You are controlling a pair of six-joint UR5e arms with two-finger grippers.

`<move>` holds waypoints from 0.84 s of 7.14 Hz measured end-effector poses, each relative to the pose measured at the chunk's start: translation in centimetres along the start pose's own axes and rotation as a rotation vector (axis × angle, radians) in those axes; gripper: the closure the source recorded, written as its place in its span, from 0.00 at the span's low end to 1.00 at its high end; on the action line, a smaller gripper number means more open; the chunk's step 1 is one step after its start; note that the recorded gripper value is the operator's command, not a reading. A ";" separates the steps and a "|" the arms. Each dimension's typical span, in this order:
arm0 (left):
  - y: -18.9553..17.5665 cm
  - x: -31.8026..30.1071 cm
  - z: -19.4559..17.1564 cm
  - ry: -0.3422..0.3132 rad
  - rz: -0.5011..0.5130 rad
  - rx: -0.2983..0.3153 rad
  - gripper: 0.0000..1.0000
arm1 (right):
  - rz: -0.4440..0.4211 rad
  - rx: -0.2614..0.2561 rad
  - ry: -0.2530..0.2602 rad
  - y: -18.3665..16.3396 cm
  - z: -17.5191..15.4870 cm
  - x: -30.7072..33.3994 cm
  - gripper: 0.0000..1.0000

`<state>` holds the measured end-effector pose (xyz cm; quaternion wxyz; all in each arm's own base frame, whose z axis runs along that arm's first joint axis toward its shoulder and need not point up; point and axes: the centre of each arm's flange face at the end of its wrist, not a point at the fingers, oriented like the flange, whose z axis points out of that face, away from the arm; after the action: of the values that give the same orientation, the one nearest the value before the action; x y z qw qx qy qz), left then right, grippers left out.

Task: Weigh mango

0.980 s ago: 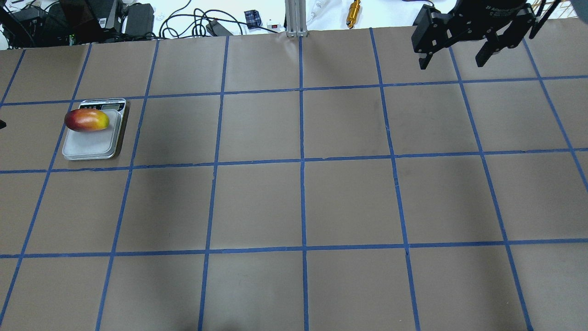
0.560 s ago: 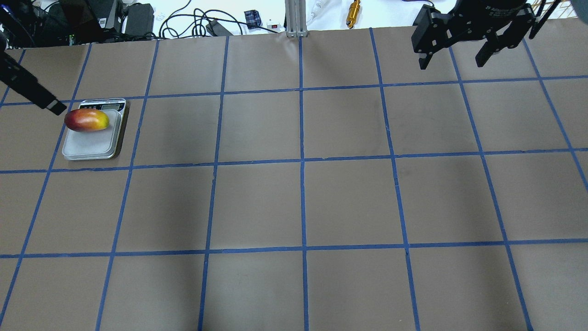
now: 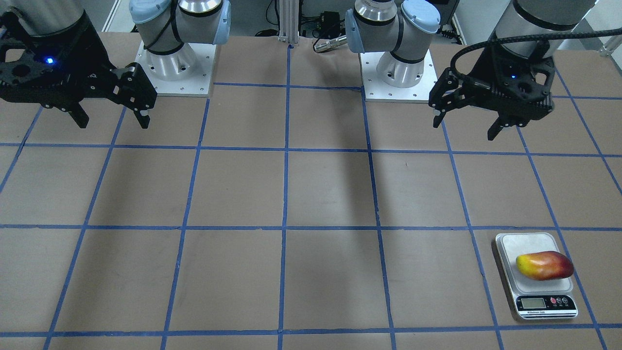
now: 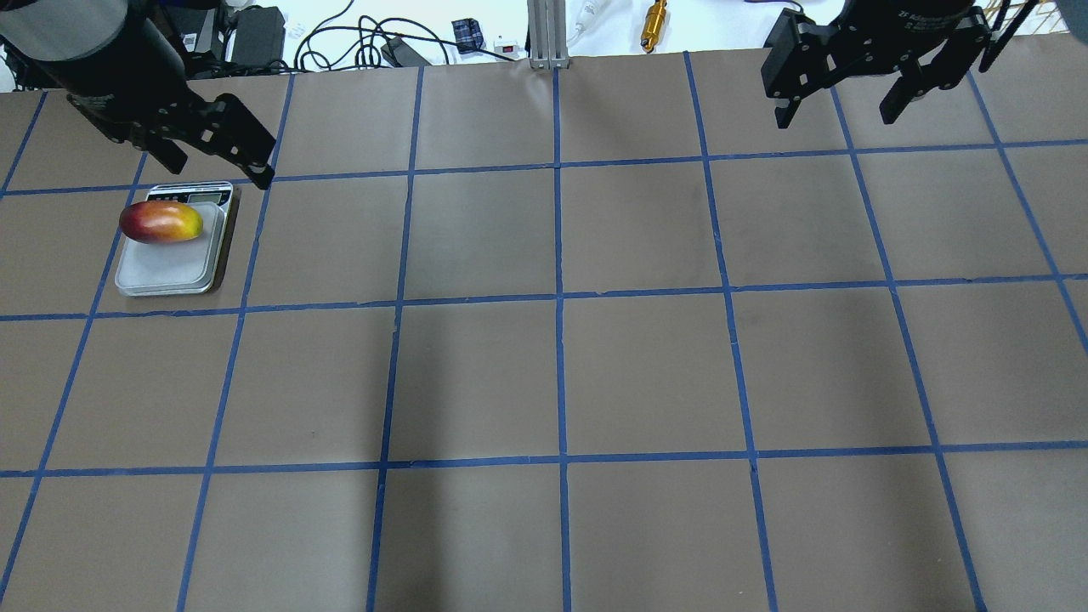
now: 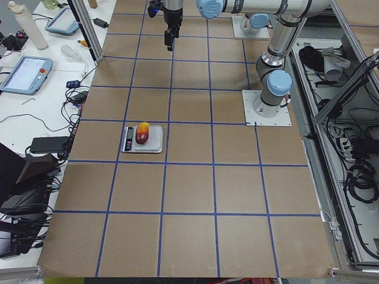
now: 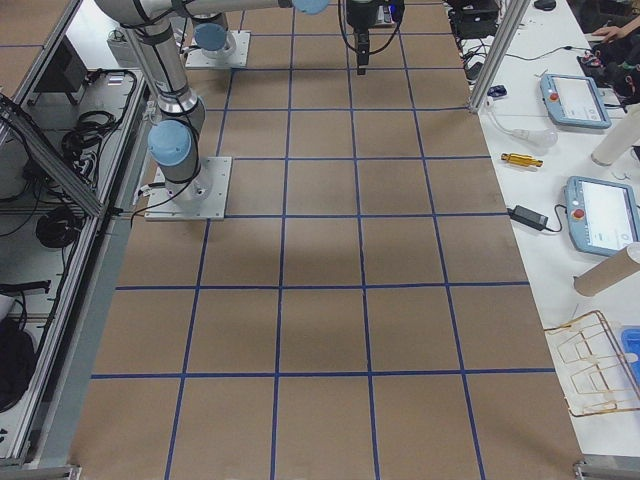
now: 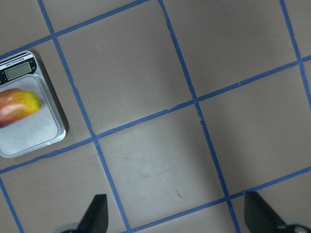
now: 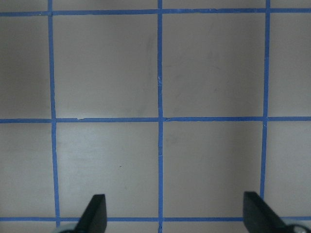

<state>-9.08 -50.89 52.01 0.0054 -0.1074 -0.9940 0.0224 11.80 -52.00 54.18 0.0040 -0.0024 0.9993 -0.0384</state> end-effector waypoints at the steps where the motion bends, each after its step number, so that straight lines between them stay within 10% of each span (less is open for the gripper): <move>1: 0.0 2.4 0.1 -0.001 -0.060 -0.002 0.00 | 0.000 0.001 0.000 0.0 0.0 0.0 0.00; 6: 0.0 6.0 0.3 -0.025 -0.176 -0.010 0.00 | 0.000 0.000 0.000 0.0 0.0 0.0 0.00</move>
<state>-14.91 -49.60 51.74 -0.0055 -0.0195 -0.9996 0.0180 11.80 -51.99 54.18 0.0039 -0.0024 0.9992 -0.0385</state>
